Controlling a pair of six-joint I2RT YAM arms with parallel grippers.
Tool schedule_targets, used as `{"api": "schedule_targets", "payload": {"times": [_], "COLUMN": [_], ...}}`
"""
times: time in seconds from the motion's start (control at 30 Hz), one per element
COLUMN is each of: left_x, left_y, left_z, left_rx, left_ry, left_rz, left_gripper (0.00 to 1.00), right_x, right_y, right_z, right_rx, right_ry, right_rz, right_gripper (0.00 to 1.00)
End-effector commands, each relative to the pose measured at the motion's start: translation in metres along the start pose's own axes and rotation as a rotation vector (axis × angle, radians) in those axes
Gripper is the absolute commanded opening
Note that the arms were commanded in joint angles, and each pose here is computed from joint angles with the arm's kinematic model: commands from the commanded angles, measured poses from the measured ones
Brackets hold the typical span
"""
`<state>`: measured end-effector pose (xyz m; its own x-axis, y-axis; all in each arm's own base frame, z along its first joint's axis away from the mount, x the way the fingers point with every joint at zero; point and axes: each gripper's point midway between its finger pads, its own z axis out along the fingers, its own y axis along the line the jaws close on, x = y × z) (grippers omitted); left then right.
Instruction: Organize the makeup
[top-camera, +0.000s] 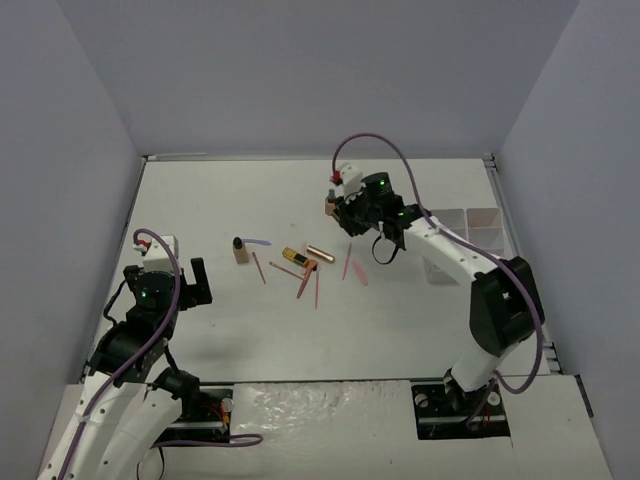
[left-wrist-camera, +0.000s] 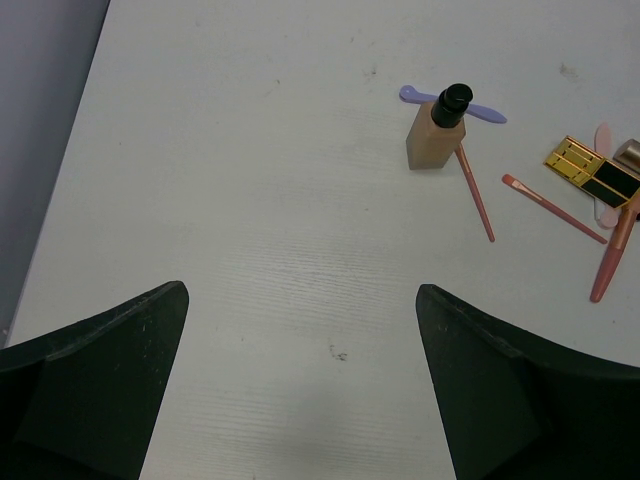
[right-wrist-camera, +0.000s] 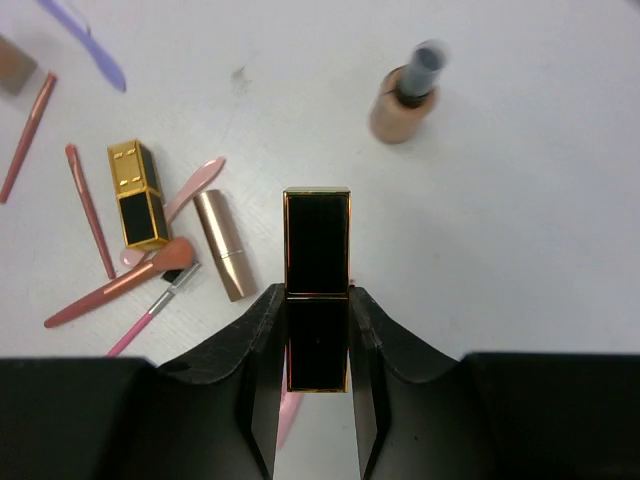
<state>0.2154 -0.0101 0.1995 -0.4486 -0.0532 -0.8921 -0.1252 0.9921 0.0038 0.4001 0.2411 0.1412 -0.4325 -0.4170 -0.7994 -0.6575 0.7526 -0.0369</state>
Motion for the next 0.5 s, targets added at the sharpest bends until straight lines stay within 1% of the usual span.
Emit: {"api": "schedule_targets", "payload": {"times": [0.0,0.03,0.1,0.17,0.23,0.37,0.47], "left_x": [-0.025,-0.025,-0.025,-0.024,-0.024,-0.024,-0.023], "left_y": [-0.005,-0.005,-0.005,-0.006,-0.006,-0.008,-0.008], "left_z": [0.0,0.001,0.0,0.001,0.001,0.002,0.003], "left_rx": [0.017,0.017,0.021,0.023,0.025,0.029,0.03], "left_ry": [-0.076,-0.076,-0.076,-0.073,-0.071,-0.068,-0.063], "left_rz": [-0.032,-0.031,-0.031,-0.03,-0.029,-0.027,-0.024], "left_gripper": [0.97,0.97,0.97,0.97,0.97,0.97,0.97], "right_x": [-0.039,-0.045,-0.026,-0.021,-0.015,-0.01,-0.001], "right_y": [-0.064,-0.07,-0.092,-0.104,-0.105,-0.1,-0.119], "right_z": [-0.073,-0.091,-0.107,-0.127,-0.133,-0.136,-0.147], "right_rx": [0.247,0.277,0.371,0.411,0.397,0.358,0.464], "right_ry": [-0.247,-0.294,-0.294,-0.325,-0.331,-0.326,-0.334], "right_rz": [0.158,0.195,0.246,0.281,0.306,0.306,0.395], "right_gripper": [0.0,0.0,0.0,0.0,0.0,0.0,0.0]}}
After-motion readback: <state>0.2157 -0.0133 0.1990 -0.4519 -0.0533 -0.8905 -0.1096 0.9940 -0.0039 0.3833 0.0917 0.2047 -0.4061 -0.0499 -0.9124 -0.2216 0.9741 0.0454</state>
